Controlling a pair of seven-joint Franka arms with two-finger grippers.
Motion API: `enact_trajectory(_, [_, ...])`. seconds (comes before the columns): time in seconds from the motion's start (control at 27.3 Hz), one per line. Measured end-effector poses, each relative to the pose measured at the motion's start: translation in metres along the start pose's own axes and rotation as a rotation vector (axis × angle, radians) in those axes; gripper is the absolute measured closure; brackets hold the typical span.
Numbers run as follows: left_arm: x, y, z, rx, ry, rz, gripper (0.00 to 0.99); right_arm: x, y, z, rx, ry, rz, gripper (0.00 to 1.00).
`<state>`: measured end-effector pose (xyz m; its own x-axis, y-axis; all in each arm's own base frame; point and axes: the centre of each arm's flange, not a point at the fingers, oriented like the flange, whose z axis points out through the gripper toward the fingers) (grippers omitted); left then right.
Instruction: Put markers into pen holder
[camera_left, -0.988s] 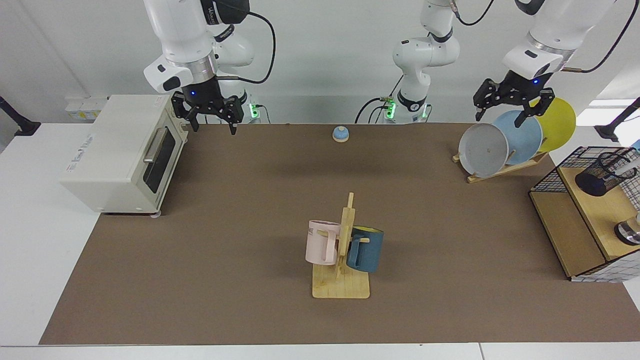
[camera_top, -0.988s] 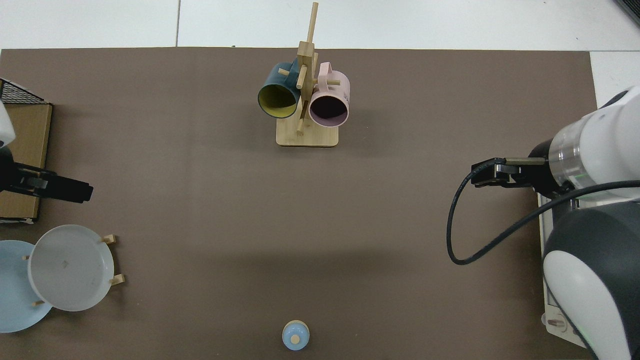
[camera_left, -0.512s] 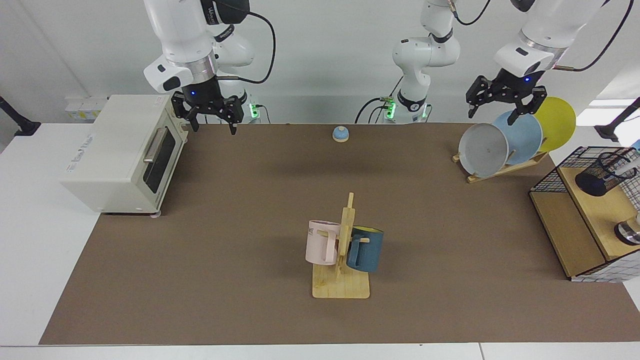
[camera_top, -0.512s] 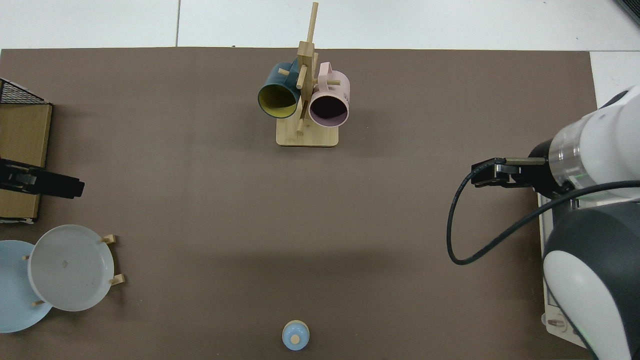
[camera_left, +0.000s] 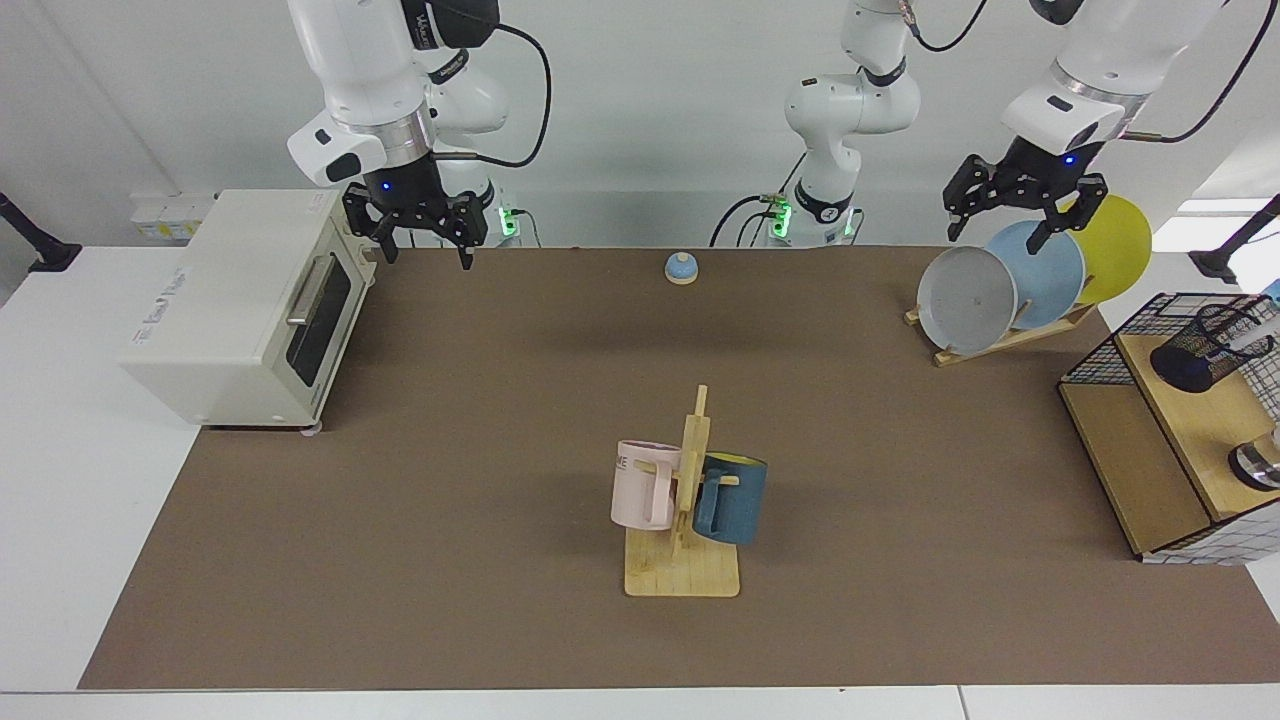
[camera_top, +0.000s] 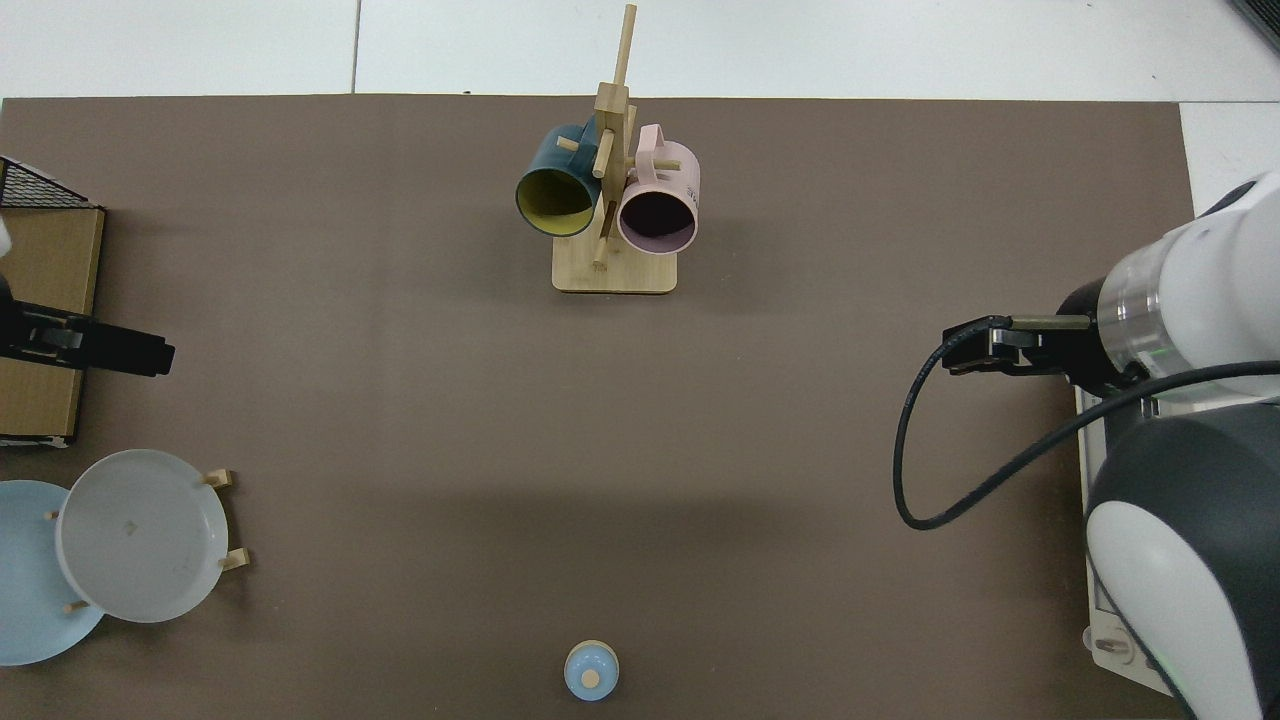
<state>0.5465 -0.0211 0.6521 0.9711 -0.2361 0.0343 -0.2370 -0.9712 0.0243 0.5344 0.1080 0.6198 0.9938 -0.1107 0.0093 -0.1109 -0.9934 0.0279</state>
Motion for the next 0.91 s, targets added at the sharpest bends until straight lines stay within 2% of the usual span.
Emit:
enact_trajectory(0.18, [0.0043,-0.0001,0.0021,0.004,0.019,0.001,0.000,0.0000,0.0000,0.0000,0.000,0.000,0.000,0.00])
enact_trajectory(0.91, [0.0050,-0.0007,0.0098,0.002,0.011,0.000,0.000,0.0000,0.0000,0.0000,0.000,0.000,0.000,0.00])
